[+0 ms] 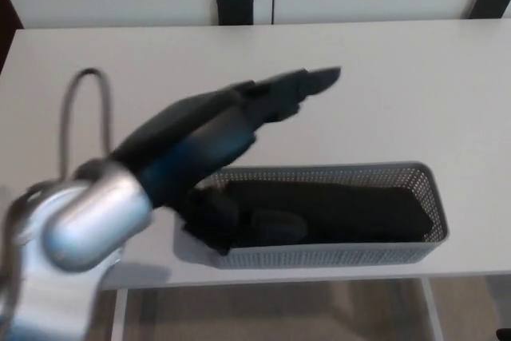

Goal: The robot walk towards a table in front and pick up a black pencil case on the left hand side and put the pencil case into a small container on the right hand side

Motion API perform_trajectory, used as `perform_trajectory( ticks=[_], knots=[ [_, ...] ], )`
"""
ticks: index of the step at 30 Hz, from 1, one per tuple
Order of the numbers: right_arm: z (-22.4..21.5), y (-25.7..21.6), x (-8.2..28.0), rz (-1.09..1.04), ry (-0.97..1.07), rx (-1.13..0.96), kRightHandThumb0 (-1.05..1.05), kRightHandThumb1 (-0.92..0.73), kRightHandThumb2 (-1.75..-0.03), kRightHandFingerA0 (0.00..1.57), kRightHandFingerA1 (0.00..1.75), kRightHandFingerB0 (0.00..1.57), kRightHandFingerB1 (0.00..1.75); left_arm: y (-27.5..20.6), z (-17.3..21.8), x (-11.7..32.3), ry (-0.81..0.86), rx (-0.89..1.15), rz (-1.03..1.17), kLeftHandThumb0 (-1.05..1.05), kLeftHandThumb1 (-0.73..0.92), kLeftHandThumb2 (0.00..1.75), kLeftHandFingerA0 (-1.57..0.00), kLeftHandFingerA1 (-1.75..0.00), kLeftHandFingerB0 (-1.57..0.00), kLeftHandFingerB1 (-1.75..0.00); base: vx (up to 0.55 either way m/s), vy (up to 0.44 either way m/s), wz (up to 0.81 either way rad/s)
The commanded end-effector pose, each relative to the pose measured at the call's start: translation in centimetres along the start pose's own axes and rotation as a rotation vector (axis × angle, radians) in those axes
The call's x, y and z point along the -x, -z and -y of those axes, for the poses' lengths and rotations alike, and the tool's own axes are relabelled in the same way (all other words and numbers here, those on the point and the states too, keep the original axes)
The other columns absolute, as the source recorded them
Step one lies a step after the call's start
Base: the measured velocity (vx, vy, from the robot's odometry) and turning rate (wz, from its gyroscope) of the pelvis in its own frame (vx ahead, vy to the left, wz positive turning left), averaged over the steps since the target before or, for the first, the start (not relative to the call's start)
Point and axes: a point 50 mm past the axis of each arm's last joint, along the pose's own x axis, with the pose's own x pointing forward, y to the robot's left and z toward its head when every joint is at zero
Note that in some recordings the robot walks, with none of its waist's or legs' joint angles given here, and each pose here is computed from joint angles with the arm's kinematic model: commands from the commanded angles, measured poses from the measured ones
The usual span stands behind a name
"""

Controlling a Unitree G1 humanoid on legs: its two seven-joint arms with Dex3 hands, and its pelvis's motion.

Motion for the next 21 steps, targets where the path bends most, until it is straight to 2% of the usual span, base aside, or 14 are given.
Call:
perform_trajectory(
  ticks=[1, 2, 3, 4, 7, 8, 10, 13, 14, 17, 19, 21],
  knots=[
    [0.3, 2.4, 1.3, -0.059, -0.040, 0.009, -0.24, -0.66, -0.59, 0.71, 0.49, 0.55, 0.42, -2.3, 0.6, 10.2, 0.053, 0.138, 0.313, -0.82, 0.51, 0.86, -0.01, -0.34, -0.14, -0.31, 0.00, 0.000, 0.00],
    [0.2, 2.7, 1.4, -0.071, -0.032, 0.010, -0.24, -0.66, -0.59, 0.71, 0.49, 0.55, 0.42, -2.1, 1.0, 11.9, 0.090, 0.173, 0.291, -0.82, 0.51, 0.86, -0.01, -0.34, -0.14, -0.31, 0.00, 0.000, 0.00],
    [0.2, 2.7, 1.3, -0.078, -0.026, 0.010, -0.24, -0.65, -0.59, 0.72, 0.48, 0.56, 0.42, -1.8, 1.6, 12.4, 0.114, 0.245, 0.265, -0.38, 0.22, 0.88, 0.00, -0.50, 0.00, -0.48, 0.00, 0.000, 0.00],
    [0.2, 2.8, 1.4, -0.078, -0.023, 0.010, -0.22, -0.67, -0.59, 0.70, 0.49, 0.54, 0.43, -1.2, 2.5, 13.5, 0.168, 0.331, 0.199, -0.37, 0.23, 0.88, 0.00, -0.50, 0.00, -0.48, 0.00, 0.000, 0.00],
    [0.2, 3.5, 1.7, -0.100, -0.019, 0.012, -0.23, -0.67, -0.59, 0.68, 0.47, 0.53, 0.42, 0.8, 4.3, 16.9, 0.323, 0.506, 0.010, -0.37, 0.23, 0.87, 0.00, -0.50, 0.00, -0.48, 0.00, 0.000, 0.00],
    [0.2, 3.7, 1.9, -0.104, -0.018, 0.005, -0.23, -0.67, -0.59, 0.68, 0.48, 0.53, 0.42, 1.5, 4.9, 18.1, 0.341, 0.578, -0.038, -0.67, 0.50, 0.56, -0.20, -0.31, -0.19, -0.28, 0.00, 0.000, 0.00],
    [0.2, 4.2, 2.2, -0.112, -0.019, -0.003, -0.23, -0.66, -0.59, 0.70, 0.49, 0.54, 0.43, 3.0, 6.6, 21.0, 0.405, 0.699, -0.190, -0.64, 0.51, 0.56, -0.22, -0.31, -0.19, -0.28, 0.00, 0.000, 0.00],
    [0.0, 4.6, 2.4, -0.113, -0.019, 0.003, -0.24, -0.66, -0.59, 0.70, 0.49, 0.56, 0.44, 4.2, 8.0, 23.2, 0.494, 0.727, -0.353, -0.66, 0.52, 0.56, -0.30, -0.33, -0.27, -0.30, 0.00, 0.000, 0.00],
    [-0.1, 4.6, 2.6, -0.114, -0.023, -0.003, -0.23, -0.66, -0.59, 0.69, 0.50, 0.54, 0.44, 5.1, 9.0, 23.9, 0.549, 0.733, -0.438, -0.66, 0.43, 0.76, -0.32, -0.47, -0.25, -0.41, 0.00, 0.000, 0.00],
    [-0.4, 5.4, 3.0, -0.121, -0.043, 0.023, -0.26, -0.67, -0.59, 0.68, 0.50, 0.53, 0.43, 6.8, 11.0, 24.8, 0.666, 0.670, -0.548, -0.69, 0.47, 0.80, -0.34, -0.50, -0.24, -0.42, 0.00, 0.000, 0.00],
    [-0.5, 5.7, 3.1, -0.126, -0.042, 0.013, -0.27, -0.67, -0.59, 0.68, 0.51, 0.53, 0.43, 8.1, 12.1, 24.9, 0.753, 0.695, -0.605, -0.72, 0.54, 0.86, -0.27, -0.51, -0.15, -0.40, 0.00, 0.000, 0.00],
    [-0.5, 5.9, 3.3, -0.130, -0.044, 0.007, -0.27, -0.66, -0.59, 0.69, 0.52, 0.54, 0.43, 9.9, 13.4, 24.9, 0.819, 0.770, -0.669, -0.71, 0.57, 0.88, -0.27, -0.51, -0.13, -0.40, 0.00, 0.000, 0.00]
  ],
)
